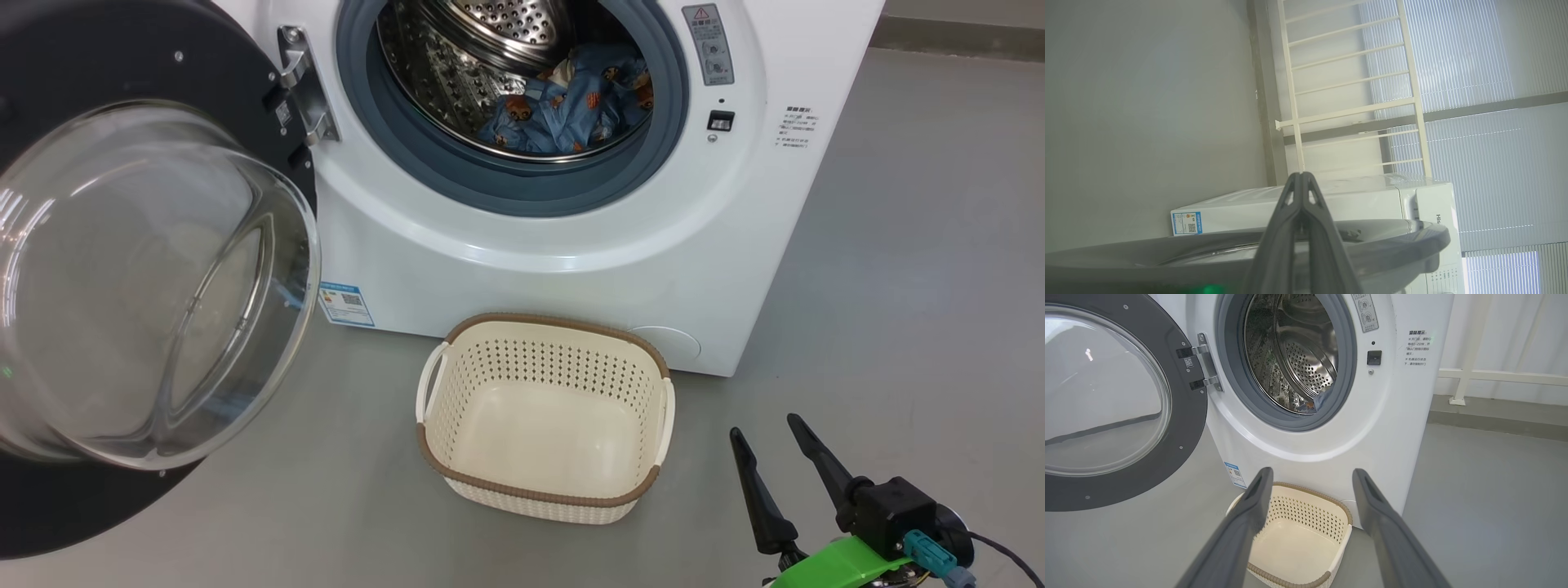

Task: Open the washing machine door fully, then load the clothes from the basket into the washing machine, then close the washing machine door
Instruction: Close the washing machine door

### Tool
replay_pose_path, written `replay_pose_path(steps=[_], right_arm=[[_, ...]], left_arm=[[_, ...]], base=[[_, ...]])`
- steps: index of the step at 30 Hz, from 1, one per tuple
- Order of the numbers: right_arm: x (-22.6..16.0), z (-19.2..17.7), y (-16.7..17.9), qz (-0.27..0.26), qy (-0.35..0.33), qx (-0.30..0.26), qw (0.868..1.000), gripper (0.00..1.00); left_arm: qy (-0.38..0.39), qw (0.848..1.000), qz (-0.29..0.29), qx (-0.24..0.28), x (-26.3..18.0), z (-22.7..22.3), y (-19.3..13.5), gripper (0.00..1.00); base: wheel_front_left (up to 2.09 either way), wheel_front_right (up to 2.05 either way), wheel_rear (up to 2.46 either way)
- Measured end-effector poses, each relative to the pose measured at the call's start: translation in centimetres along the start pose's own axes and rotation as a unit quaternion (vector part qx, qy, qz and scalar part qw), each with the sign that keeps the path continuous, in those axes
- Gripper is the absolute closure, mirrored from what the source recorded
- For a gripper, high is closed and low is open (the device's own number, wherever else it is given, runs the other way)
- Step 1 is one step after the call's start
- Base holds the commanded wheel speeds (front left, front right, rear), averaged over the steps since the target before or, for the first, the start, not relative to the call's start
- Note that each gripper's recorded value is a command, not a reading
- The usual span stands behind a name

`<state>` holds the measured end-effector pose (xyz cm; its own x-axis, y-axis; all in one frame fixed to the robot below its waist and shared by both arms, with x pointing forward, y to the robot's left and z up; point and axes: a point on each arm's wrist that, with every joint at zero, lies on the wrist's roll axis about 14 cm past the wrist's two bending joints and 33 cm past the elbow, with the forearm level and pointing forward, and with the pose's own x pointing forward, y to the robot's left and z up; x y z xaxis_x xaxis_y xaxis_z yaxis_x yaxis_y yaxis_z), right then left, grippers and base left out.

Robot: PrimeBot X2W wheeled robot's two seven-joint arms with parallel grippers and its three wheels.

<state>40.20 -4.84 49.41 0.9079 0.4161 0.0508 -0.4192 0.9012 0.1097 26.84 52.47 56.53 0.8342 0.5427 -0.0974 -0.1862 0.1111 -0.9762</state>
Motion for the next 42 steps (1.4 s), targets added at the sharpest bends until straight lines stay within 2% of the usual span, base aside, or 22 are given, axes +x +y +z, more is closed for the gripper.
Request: replay_pose_path(steps=[9,14,17,23,29,34,42], right_arm=[[-0.2,-0.2,0.3,0.003,0.004,0.006,1.0,0.0],[-0.3,-0.3,0.2,0.002,0.005,0.006,1.0,0.0],[-0.3,-0.5,0.2,0.0,0.007,0.009,1.0,0.0],[-0.2,-0.6,0.3,0.002,0.009,0.013,1.0,0.0],[-0.1,-0.7,0.6,0.005,0.01,0.02,1.0,0.0],[0.0,-0.8,1.2,0.014,0.012,0.024,1.0,0.0],[-0.1,-1.1,1.1,0.011,0.016,0.034,0.999,0.0]], left_arm=[[0.032,0.999,0.034,-0.005,-0.7,-1.8,2.6,1.0],[0.053,0.998,0.028,-0.008,-0.9,-2.5,2.4,1.0],[0.084,0.996,0.026,0.002,-1.3,-3.2,2.4,1.0],[0.153,0.988,0.004,-0.012,-2.3,-5.3,1.9,1.0],[0.236,0.97,-0.036,-0.039,-3.7,-8.6,0.4,1.0],[0.295,0.953,-0.047,-0.05,-5.6,-10.4,0.0,1.0],[0.389,0.915,-0.084,-0.063,-9.0,-14.2,-1.6,1.0]], base=[[0.0,0.0,0.0],[0.0,0.0,0.0],[0.0,0.0,0.0],[0.0,0.0,0.0],[0.0,0.0,0.0],[0.0,0.0,0.0],[0.0,0.0,0.0]])
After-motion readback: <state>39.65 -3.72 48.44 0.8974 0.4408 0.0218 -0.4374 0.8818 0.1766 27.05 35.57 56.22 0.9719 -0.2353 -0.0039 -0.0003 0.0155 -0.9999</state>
